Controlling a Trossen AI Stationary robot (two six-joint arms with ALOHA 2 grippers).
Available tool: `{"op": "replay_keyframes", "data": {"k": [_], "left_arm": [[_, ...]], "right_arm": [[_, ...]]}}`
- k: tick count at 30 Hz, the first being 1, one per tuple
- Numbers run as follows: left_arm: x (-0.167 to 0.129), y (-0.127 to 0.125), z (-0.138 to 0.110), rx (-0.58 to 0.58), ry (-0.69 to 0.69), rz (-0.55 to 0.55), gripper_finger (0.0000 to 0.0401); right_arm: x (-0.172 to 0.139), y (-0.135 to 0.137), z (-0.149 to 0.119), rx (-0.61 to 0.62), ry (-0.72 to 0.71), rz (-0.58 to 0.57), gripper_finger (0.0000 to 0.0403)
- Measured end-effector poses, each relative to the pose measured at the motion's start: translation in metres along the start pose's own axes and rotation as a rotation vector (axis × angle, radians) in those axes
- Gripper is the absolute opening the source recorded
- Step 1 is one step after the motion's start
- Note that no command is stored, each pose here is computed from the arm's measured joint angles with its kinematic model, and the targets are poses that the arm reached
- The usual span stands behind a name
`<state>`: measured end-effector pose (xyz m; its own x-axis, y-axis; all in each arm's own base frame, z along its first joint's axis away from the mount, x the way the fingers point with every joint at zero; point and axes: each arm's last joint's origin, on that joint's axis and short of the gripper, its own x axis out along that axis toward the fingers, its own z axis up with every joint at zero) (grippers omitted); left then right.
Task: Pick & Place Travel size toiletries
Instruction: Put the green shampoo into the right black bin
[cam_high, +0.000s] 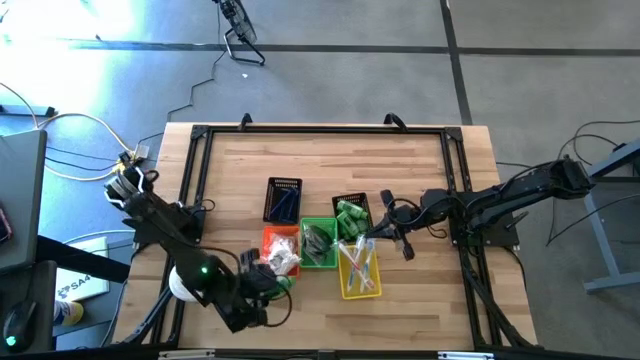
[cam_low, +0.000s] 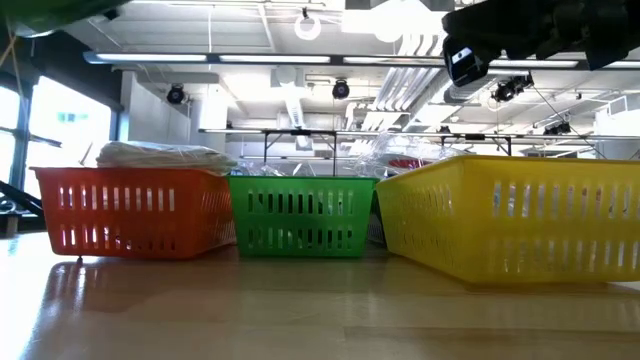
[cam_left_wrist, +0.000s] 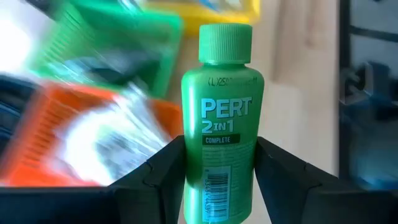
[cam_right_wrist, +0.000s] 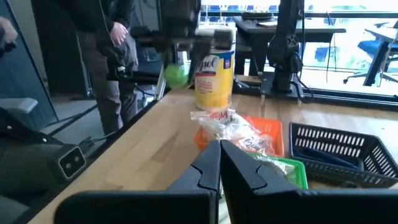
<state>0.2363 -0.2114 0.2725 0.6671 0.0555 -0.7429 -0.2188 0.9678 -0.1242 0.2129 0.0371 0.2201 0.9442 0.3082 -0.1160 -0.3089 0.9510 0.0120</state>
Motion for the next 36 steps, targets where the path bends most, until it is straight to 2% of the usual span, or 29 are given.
{"op": "replay_keyframes", "data": {"k": [9, 15, 19, 23, 29, 36], "left_arm": [[-0.029, 0.021, 0.017, 0.144, -0.242, 0.181, 0.0164], [-0.021, 0.029, 0.008, 0.195, -0.320, 0.314, 0.0164], [-0.001, 0.034, 0.000, 0.124, -0.352, 0.299, 0.0164], [0.020, 0.039, -0.001, 0.106, -0.386, 0.254, 0.0164], [0.043, 0.053, 0.017, 0.167, -0.428, 0.143, 0.0164], [0.060, 0.082, 0.041, 0.233, -0.408, 0.125, 0.0164]], "right_arm": [[-0.001, 0.000, 0.010, -0.033, -0.097, -0.004, 0.0003], [0.000, 0.000, 0.011, -0.034, -0.109, -0.005, 0.0003], [0.000, 0.000, 0.011, -0.034, -0.109, -0.005, 0.0003], [0.000, 0.000, 0.010, -0.034, -0.109, -0.005, 0.0003], [0.000, 0.000, 0.010, -0.032, -0.106, -0.005, 0.0003], [0.012, 0.001, 0.000, -0.021, -0.078, 0.007, 0.0003]]}}
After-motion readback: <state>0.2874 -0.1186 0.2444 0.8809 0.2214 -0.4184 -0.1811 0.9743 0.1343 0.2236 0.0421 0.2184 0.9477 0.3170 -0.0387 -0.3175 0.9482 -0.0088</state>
